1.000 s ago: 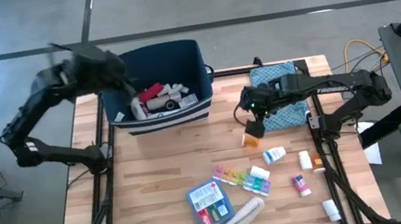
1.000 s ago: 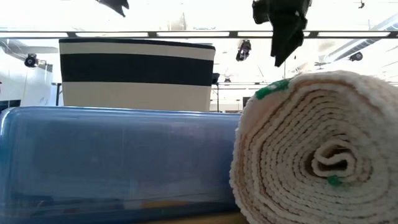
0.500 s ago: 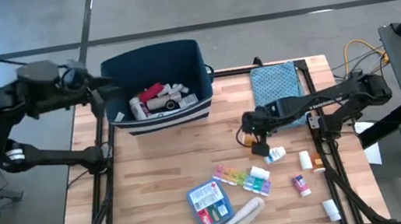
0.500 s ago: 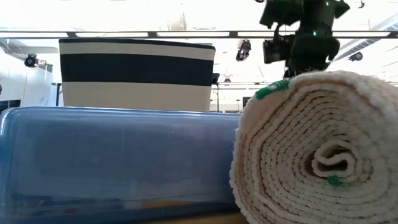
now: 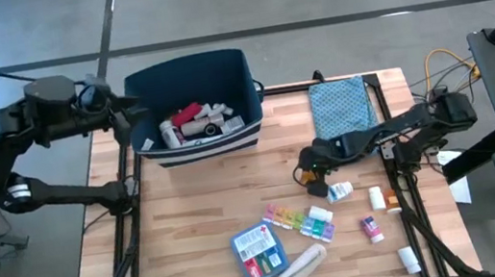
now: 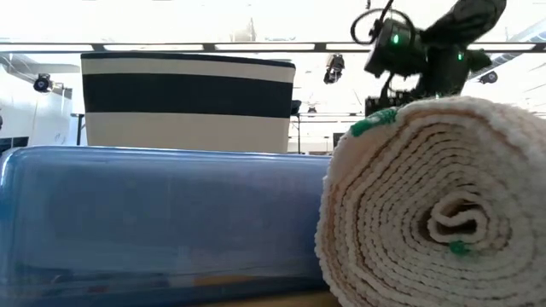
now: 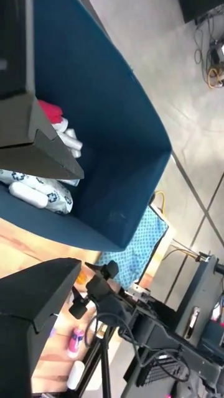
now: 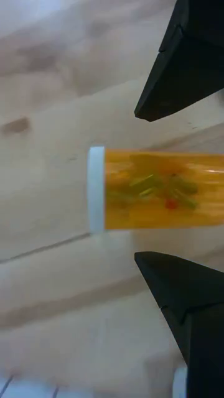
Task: Pick & place medical supplies in basket/bin
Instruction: Put the top orange medicine bottle into the blue bin
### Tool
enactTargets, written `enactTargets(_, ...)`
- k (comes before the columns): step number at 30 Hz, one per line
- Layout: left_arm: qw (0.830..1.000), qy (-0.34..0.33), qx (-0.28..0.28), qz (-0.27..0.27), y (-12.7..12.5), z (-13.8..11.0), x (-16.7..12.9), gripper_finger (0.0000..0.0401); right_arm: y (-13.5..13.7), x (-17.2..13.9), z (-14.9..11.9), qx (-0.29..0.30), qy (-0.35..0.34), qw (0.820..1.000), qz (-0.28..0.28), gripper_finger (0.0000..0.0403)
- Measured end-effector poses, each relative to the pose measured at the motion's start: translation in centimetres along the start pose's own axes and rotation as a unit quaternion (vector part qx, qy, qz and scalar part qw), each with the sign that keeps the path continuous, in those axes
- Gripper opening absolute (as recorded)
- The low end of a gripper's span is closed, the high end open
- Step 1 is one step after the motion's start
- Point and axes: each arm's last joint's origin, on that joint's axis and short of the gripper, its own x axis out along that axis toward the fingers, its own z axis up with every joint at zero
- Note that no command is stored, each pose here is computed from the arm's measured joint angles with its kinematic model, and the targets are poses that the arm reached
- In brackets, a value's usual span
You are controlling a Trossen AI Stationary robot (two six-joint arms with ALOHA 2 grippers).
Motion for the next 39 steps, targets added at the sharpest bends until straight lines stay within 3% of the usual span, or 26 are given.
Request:
enactTargets(6, 1.000, 0.005, 0.001, 0.002, -0.1, 0.1, 0.4, 0.0198, 0.2, 1.8, -0.2, 0.018, 0.048, 0.999, -0.015, 0.0343)
enactTargets(10, 1.000, 0.010, 0.002, 0.003, -0.1, 0.0, 0.5, 0.0198, 0.5, 1.7, 0.8, 0.017, 0.051, 0.998, -0.030, 0.0316)
enactTargets(13, 1.000, 0.020, 0.003, 0.006, -0.1, -0.2, 0.6, 0.0198, 0.4, 1.6, 1.9, 0.017, 0.034, 0.998, -0.047, 0.0276)
enactTargets(18, 0.997, 0.069, 0.012, 0.020, 0.2, -1.1, 0.5, 0.0198, -0.2, 0.8, 3.7, 0.069, 0.038, 0.995, -0.065, 0.0189)
enactTargets(24, 0.994, 0.102, 0.017, 0.029, 0.5, -1.9, 0.0, 0.0198, 0.8, -4.2, 8.8, 0.073, -0.037, 0.996, -0.023, 0.0120)
enactTargets(28, 0.993, 0.113, 0.019, 0.028, 0.7, -2.3, -0.5, 0.0198, 1.4, -11.2, 14.2, 0.063, -0.160, 0.985, -0.008, 0.0121)
enactTargets(32, 0.992, 0.123, 0.016, 0.009, 0.9, -3.1, -1.5, 0.0198, -0.1, -18.5, 19.4, 0.071, -0.315, 0.946, -0.019, 0.0144)
enactTargets(35, 0.992, 0.122, 0.008, 0.004, 1.2, -3.9, -1.9, 0.0198, -3.5, -20.4, 22.6, 0.135, -0.345, 0.929, 0.008, 0.0173)
enactTargets(39, 0.990, 0.138, -0.021, 0.013, 1.7, -5.7, -1.9, 0.0198, -7.9, -20.6, 26.9, 0.189, -0.353, 0.907, 0.131, 0.0229)
